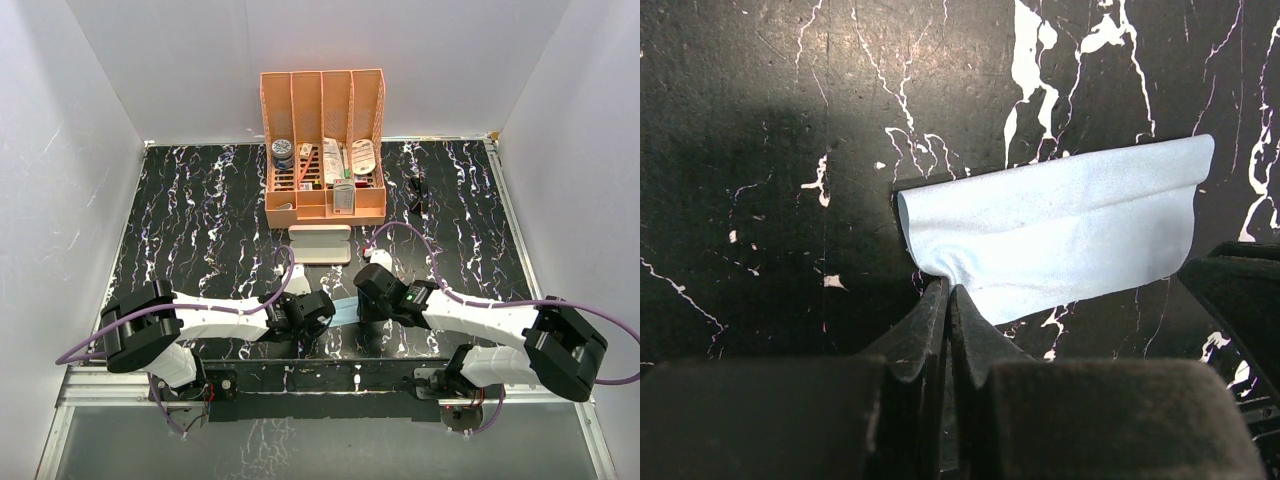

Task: Organize the sunglasses
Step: Pick up the glasses cleaning cloth from the center of the board.

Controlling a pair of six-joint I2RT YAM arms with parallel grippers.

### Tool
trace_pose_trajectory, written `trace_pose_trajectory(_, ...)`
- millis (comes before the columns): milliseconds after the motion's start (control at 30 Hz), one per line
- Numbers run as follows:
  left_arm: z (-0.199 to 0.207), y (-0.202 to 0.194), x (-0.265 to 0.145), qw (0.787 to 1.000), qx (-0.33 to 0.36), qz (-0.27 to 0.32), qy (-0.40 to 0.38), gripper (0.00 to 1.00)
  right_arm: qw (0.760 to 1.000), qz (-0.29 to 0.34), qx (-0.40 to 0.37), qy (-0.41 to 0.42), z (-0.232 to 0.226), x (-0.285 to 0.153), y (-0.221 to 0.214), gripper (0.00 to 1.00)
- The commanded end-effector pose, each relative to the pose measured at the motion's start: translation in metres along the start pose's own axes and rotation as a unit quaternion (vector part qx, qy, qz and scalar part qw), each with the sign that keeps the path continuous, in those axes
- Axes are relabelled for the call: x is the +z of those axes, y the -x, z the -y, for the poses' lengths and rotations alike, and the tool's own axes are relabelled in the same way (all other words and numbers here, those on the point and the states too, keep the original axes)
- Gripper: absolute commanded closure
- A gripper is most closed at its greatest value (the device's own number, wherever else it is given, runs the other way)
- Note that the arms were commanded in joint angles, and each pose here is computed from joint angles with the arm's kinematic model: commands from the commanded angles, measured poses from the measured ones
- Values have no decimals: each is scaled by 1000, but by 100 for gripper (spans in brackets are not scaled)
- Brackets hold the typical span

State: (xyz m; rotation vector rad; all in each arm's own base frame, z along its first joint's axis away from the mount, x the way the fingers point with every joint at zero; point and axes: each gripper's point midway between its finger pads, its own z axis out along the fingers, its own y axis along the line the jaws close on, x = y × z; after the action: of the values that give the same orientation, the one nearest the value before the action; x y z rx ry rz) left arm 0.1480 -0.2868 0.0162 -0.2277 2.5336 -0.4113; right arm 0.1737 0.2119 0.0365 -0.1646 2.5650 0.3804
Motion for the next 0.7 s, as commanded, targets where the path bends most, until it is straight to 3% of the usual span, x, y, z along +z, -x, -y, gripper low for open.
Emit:
trace_pose_trajectory(0,-21,-16,1,999,16,-30,26,100,1000,22,-7,-14,0,-4,17,79)
trace_pose_trajectory(667,-24,-17,1,999,13,-31,29,100,999,15,-39,-27,6,6,13,79)
